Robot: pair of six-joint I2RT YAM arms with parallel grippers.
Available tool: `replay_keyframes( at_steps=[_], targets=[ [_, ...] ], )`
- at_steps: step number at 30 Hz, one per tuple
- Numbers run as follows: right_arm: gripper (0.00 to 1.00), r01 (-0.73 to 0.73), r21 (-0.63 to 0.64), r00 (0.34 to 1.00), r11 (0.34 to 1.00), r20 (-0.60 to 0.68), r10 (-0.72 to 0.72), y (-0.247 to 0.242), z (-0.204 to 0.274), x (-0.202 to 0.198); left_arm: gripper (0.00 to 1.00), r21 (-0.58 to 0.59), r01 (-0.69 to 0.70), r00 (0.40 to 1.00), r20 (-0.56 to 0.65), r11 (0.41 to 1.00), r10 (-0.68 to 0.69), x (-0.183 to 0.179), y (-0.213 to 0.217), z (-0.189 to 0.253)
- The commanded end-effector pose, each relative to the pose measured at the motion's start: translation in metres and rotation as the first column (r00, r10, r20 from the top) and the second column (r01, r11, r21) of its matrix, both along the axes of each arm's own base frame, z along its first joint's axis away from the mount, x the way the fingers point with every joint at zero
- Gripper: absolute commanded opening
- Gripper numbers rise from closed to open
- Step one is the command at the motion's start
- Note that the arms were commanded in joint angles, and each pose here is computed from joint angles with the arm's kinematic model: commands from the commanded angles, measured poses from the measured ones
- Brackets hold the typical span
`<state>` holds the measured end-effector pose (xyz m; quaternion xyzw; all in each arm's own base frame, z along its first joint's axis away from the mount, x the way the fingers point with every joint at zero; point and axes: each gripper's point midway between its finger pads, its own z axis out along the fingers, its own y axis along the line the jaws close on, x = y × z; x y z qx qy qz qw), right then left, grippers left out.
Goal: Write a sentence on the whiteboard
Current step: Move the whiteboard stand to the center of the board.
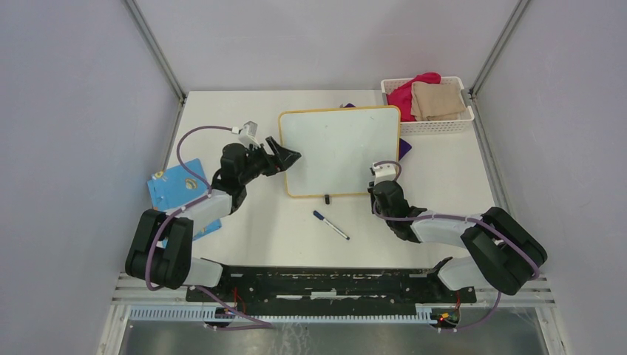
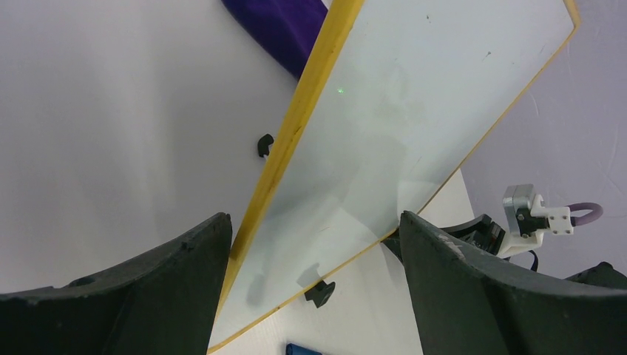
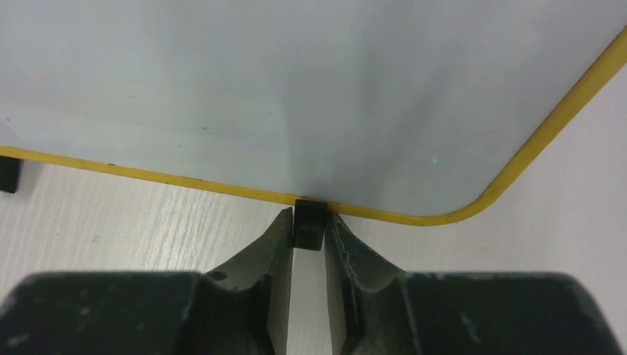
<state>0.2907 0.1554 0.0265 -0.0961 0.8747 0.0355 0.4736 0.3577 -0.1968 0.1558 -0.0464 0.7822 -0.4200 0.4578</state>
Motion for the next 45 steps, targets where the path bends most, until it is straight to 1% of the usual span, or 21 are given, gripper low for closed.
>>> replay_keyframes(
  at_steps=[1, 11, 18, 22, 28, 31, 34, 35, 37, 40, 43, 45],
  targets=[
    [0.25, -0.034, 0.075, 0.997, 0.997, 0.076, 0.028, 0.017, 0.024, 0.013, 0.88, -0.038, 0.054, 0.996, 0.069, 0.998, -0.051, 0.0, -0.017, 0.023],
    [0.2, -0.064, 0.086, 0.996, 0.994, 0.074, 0.057, 0.025, 0.026, 0.01, 0.86, -0.029, 0.112, 0.991, 0.077, 0.993, -0.11, -0.007, -0.043, 0.024],
    [0.19, -0.074, 0.078, 0.995, 0.994, 0.074, 0.068, 0.026, 0.027, 0.009, 0.85, -0.021, 0.146, 0.987, 0.073, 0.989, -0.144, -0.012, -0.06, 0.021],
    [0.18, -0.064, 0.067, 0.996, 0.996, 0.073, 0.059, 0.022, 0.026, 0.009, 0.85, -0.002, 0.138, 0.988, 0.065, 0.99, -0.137, -0.013, -0.059, 0.018],
    [0.2, -0.056, 0.056, 0.996, 0.997, 0.067, 0.052, 0.02, 0.023, 0.007, 0.87, 0.053, 0.081, 0.995, 0.057, 0.995, -0.084, -0.01, -0.047, 0.016],
    [0.23, -0.056, 0.055, 0.996, 0.997, 0.068, 0.052, 0.019, 0.024, 0.007, 0.89, 0.07, 0.048, 0.997, 0.06, 0.996, -0.052, -0.009, -0.041, 0.018],
    [0.31, -0.057, 0.056, 0.996, 0.997, 0.072, 0.053, 0.018, 0.025, 0.006, 0.94, 0.092, 0.005, 0.998, 0.063, 0.996, -0.011, -0.008, -0.033, 0.021],
    [0.35, -0.058, 0.056, 0.996, 0.997, 0.075, 0.054, 0.018, 0.026, 0.006, 0.99, 0.1, -0.006, 0.998, 0.065, 0.995, -0.001, -0.008, -0.03, 0.022],
    [0.42, -0.06, 0.059, 0.995, 0.996, 0.083, 0.055, 0.017, 0.028, 0.005, 1.0, 0.11, -0.028, 0.997, 0.071, 0.994, 0.02, -0.008, -0.026, 0.027],
    [0.49, -0.063, 0.06, 0.994, 0.996, 0.089, 0.058, 0.016, 0.032, 0.004, 1.0, 0.126, -0.053, 0.996, 0.074, 0.991, 0.044, -0.009, -0.02, 0.034],
    [0.53, -0.062, 0.056, 0.994, 0.996, 0.09, 0.057, 0.013, 0.035, 0.0, 1.0, 0.159, -0.089, 0.994, 0.077, 0.983, 0.078, -0.012, -0.01, 0.04],
    [0.55, -0.064, 0.062, 0.994, 0.996, 0.097, 0.058, 0.01, 0.039, -0.003, 1.0, 0.182, -0.14, 0.988, 0.082, 0.973, 0.127, -0.016, 0.003, 0.046]
  ],
)
